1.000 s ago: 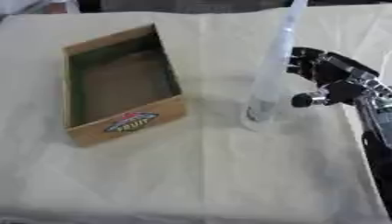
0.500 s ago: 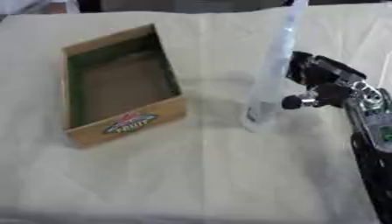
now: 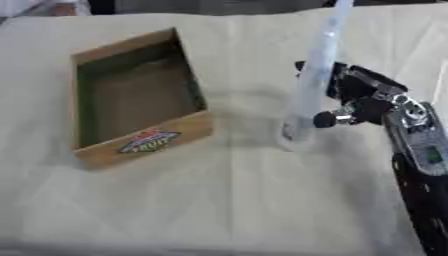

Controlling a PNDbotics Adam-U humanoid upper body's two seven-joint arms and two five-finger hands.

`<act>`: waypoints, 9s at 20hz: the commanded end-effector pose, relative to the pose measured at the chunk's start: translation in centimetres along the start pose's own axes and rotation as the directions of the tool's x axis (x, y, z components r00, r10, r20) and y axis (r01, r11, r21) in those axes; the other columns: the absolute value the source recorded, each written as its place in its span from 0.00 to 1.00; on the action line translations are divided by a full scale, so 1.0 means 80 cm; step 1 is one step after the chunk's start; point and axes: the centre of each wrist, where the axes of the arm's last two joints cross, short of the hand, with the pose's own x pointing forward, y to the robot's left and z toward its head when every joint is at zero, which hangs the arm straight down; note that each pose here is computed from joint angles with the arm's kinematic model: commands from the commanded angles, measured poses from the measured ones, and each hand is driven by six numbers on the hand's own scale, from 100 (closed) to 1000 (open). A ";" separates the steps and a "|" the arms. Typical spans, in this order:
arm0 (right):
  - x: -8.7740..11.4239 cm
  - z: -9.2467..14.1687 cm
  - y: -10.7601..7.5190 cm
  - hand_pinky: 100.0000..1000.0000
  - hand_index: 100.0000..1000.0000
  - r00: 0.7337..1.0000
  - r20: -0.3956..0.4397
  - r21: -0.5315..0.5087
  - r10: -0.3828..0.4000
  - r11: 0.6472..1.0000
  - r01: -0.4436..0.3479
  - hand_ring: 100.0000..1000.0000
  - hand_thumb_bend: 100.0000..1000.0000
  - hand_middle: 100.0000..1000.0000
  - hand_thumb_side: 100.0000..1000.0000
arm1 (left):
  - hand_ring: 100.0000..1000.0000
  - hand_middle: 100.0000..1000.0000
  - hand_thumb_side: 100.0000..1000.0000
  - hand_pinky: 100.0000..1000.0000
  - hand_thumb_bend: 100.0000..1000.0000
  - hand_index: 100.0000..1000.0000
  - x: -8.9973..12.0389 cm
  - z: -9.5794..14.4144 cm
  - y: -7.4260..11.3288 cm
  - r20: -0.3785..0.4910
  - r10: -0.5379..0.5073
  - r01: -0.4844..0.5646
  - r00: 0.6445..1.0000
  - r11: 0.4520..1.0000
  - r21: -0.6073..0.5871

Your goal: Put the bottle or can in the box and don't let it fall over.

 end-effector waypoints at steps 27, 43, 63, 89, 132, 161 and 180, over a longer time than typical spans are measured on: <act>0.015 -0.015 0.011 0.99 0.74 1.000 0.019 0.016 -0.019 1.000 0.019 0.95 0.68 0.85 0.03 | 1.00 0.78 0.00 1.00 0.00 0.78 0.015 -0.004 0.003 0.046 -0.007 0.007 0.999 1.000 -0.006; 0.005 -0.024 0.021 0.99 0.29 0.997 -0.045 -0.041 -0.067 0.997 0.065 0.50 0.00 0.40 0.00 | 1.00 0.78 0.00 1.00 0.00 0.78 0.015 -0.004 0.003 0.048 -0.003 0.004 0.999 1.000 -0.010; 0.047 -0.046 0.020 0.92 0.02 0.986 0.124 -0.026 -0.109 0.993 0.113 0.32 0.00 0.08 0.00 | 1.00 0.78 0.00 1.00 0.00 0.78 0.015 -0.004 0.005 0.042 -0.009 0.010 0.999 1.000 -0.007; 0.179 -0.227 0.147 0.91 0.04 0.905 0.334 0.124 -0.262 0.964 0.233 0.35 0.00 0.08 0.41 | 1.00 0.78 0.00 1.00 0.00 0.78 0.033 -0.016 -0.022 0.093 0.068 -0.060 0.993 0.994 -0.088; 0.184 -0.245 0.107 0.99 0.81 0.958 0.193 -0.047 0.211 0.978 -0.206 1.00 0.00 0.91 0.39 | 1.00 0.78 0.00 1.00 0.00 0.78 0.039 -0.020 -0.025 0.103 0.088 -0.078 0.991 0.993 -0.090; 0.150 -0.173 0.013 1.00 0.99 0.962 0.050 -0.084 0.267 0.961 -0.263 1.00 0.00 1.00 0.14 | 1.00 0.77 0.00 1.00 0.00 0.78 0.021 -0.007 -0.004 0.055 0.023 -0.021 0.998 0.999 -0.039; 0.131 0.019 -0.070 1.00 1.00 0.964 0.233 -0.353 0.125 0.935 -0.036 1.00 0.00 1.00 0.41 | 1.00 0.77 0.00 1.00 0.00 0.78 0.017 -0.002 0.011 0.033 -0.042 0.042 0.999 0.999 -0.021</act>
